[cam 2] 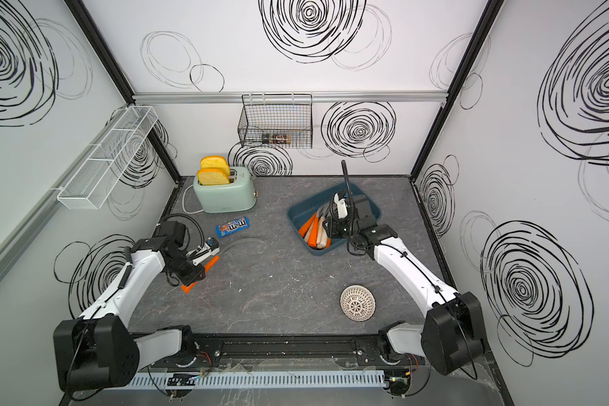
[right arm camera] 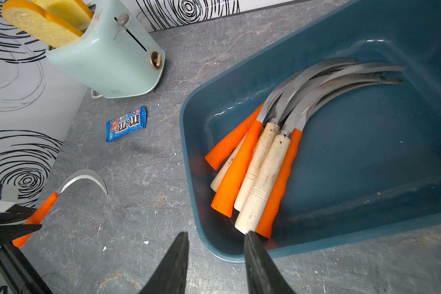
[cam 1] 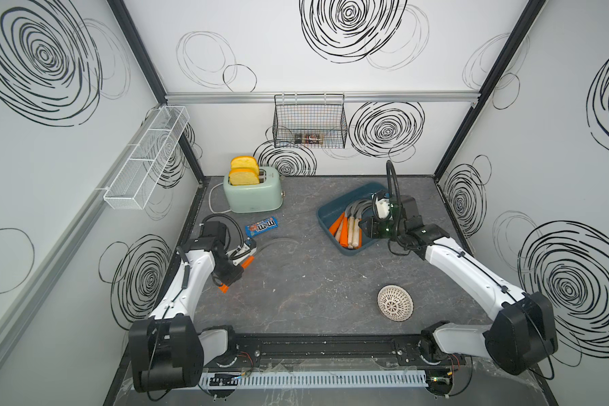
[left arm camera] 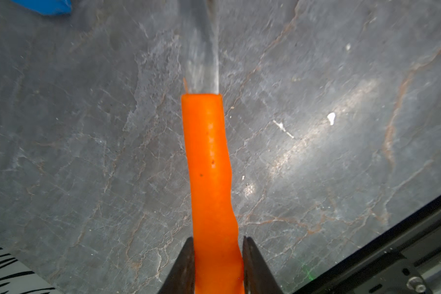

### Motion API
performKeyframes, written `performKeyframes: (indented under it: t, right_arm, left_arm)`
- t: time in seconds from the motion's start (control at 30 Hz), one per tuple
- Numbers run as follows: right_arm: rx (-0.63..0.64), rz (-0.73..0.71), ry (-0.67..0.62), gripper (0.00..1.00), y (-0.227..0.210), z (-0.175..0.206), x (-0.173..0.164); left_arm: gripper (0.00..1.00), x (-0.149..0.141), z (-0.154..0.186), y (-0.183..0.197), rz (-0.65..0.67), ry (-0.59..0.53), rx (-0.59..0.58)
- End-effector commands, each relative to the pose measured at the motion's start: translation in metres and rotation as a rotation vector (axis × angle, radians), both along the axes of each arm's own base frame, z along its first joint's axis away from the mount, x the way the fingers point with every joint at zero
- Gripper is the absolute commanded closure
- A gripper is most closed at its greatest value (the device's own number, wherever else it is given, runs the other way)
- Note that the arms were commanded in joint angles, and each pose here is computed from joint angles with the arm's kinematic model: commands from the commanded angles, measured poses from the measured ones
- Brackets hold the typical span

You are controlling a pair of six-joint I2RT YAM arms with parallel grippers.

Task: Put small sickles into storage boxes
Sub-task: Pick up the sickle at the center of the board, then place the sickle in the storage box.

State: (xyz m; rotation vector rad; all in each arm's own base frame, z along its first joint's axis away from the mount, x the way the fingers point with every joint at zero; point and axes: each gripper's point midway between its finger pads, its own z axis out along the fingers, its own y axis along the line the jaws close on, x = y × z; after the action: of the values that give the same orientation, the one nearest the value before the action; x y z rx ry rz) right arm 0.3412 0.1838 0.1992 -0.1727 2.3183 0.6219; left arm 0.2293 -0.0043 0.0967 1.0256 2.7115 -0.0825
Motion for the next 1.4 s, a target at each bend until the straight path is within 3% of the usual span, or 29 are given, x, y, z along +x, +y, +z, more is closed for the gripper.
performKeyframes:
  t: [0.0, 0.4, 0.83, 1.07, 1.37]
  right_arm:
    - [-0.005, -0.007, -0.073, 0.6, -0.009, 0.03, 0.002]
    - [-0.009, -0.105, -0.153, 0.6, -0.046, 0.069, -0.002]
    - [-0.027, -0.181, -0.17, 0.6, -0.073, 0.088, -0.031]
    - [-0.042, -0.214, -0.159, 0.6, -0.083, 0.088, -0.046]
    - [-0.045, -0.233, -0.128, 0.61, -0.088, 0.077, -0.055]
  left_arm:
    - [1.0, 0.01, 0.025, -0.023, -0.015, -0.04, -0.064]
    - [1.0, 0.061, 0.058, -0.098, -0.112, -0.113, -0.1]
    - [1.0, 0.136, 0.081, -0.217, -0.267, -0.12, -0.167]
    - [1.0, 0.174, 0.076, -0.282, -0.318, -0.119, -0.199]
    - [1.0, 0.22, 0.056, -0.327, -0.31, -0.16, -0.226]
